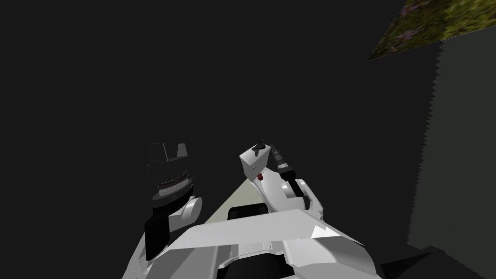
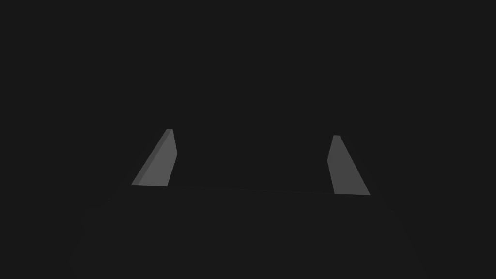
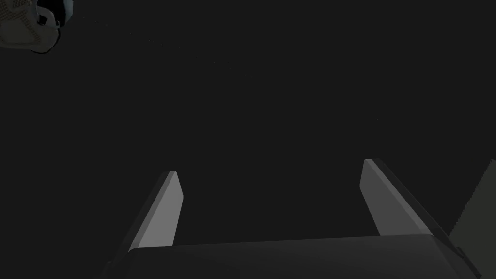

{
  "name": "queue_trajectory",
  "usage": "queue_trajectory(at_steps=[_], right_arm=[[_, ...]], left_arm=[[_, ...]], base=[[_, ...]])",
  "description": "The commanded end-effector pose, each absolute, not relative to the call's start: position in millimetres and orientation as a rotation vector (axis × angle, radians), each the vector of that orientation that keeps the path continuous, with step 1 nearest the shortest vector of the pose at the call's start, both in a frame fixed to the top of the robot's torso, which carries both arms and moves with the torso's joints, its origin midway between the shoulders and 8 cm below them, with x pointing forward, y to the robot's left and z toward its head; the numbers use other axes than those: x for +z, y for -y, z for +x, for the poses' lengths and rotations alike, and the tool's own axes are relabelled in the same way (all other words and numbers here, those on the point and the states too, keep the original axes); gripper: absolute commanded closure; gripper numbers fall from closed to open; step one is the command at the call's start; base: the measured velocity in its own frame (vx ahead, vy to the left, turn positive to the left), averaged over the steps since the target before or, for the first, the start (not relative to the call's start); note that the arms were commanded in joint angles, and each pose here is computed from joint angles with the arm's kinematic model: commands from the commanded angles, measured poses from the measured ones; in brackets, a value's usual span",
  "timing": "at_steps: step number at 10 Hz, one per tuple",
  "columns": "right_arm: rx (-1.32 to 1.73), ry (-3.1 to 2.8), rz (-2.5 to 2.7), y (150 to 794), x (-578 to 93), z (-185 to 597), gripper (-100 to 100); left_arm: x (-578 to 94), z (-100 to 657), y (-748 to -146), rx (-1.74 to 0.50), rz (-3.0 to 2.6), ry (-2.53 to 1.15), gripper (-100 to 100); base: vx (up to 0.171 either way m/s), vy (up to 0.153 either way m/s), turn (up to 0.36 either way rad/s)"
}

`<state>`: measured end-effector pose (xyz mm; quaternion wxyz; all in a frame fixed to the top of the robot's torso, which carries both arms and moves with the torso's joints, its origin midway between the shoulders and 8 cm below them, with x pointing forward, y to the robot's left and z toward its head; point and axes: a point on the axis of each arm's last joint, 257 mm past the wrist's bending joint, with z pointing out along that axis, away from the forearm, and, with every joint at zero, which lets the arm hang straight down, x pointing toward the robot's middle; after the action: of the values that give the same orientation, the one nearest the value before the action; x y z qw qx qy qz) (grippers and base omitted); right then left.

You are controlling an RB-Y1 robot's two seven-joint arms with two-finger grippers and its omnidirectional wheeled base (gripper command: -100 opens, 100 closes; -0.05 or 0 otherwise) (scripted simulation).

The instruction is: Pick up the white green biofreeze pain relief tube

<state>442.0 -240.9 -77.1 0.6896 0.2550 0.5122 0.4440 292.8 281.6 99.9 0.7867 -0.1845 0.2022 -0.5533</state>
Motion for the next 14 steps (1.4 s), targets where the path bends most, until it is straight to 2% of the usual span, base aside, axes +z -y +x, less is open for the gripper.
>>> queue_trajectory(at_steps=[1,14], right_arm=[[0.961,-1.178,0.565,240,-90,449,-100],[0.519,-1.509,0.481,237,-202,529,-100]], left_arm=[[100,293,-282,-1.193,-0.398,-0.436,0],[100,293,-282,-1.193,-0.398,-0.436,0]], base=[[-0.001,-0.017,0.018],[-0.009,-0.016,0.067]])
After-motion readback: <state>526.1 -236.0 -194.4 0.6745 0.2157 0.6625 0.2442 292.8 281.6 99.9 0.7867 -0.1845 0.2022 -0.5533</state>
